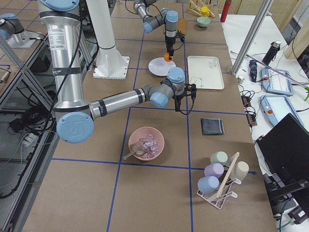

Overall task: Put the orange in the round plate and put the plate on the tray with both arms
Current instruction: 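Carry the orange with the left gripper and lower it onto the white plate, then release the orange and raise the left arm while the right arm reaches toward the plate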

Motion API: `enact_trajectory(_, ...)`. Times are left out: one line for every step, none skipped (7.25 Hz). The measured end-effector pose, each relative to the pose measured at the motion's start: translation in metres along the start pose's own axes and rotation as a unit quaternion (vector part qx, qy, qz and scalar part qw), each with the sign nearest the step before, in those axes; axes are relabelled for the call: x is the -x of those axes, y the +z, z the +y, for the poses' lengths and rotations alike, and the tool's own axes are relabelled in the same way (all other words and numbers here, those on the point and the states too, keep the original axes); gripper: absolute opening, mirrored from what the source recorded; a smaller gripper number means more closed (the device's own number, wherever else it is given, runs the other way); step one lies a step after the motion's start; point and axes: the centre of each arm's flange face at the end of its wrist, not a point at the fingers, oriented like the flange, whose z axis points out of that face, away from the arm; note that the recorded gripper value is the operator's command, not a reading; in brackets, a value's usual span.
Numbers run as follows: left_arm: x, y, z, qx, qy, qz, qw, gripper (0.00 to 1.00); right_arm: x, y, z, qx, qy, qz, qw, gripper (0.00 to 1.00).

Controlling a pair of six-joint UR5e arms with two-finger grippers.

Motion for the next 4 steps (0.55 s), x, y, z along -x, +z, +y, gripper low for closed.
enact_trajectory(-0.009, 0.011, 0.011, -0.003, 0.001, -0.007, 1.0, 0.93, 0.0, 0.001, 0.0, 0.001, 0.0, 0.0, 1.0, 1.0)
enact_trajectory(-0.012, 0.021, 0.021, -0.005, 0.004, -0.013, 0.9999, 0.98, 0.001, 0.001, -0.001, 0.001, 0.0, 0.0, 1.0, 1.0)
enact_trajectory(-0.011, 0.027, 0.026, -0.009, 0.005, -0.018, 0.9998, 0.98, 0.003, 0.0, -0.002, 0.0, -0.001, -0.001, 1.0, 1.0)
enact_trajectory(-0.006, 0.026, 0.028, -0.012, 0.004, -0.017, 0.9998, 0.98, 0.009, 0.001, -0.003, 0.001, -0.001, -0.004, 1.0, 1.0)
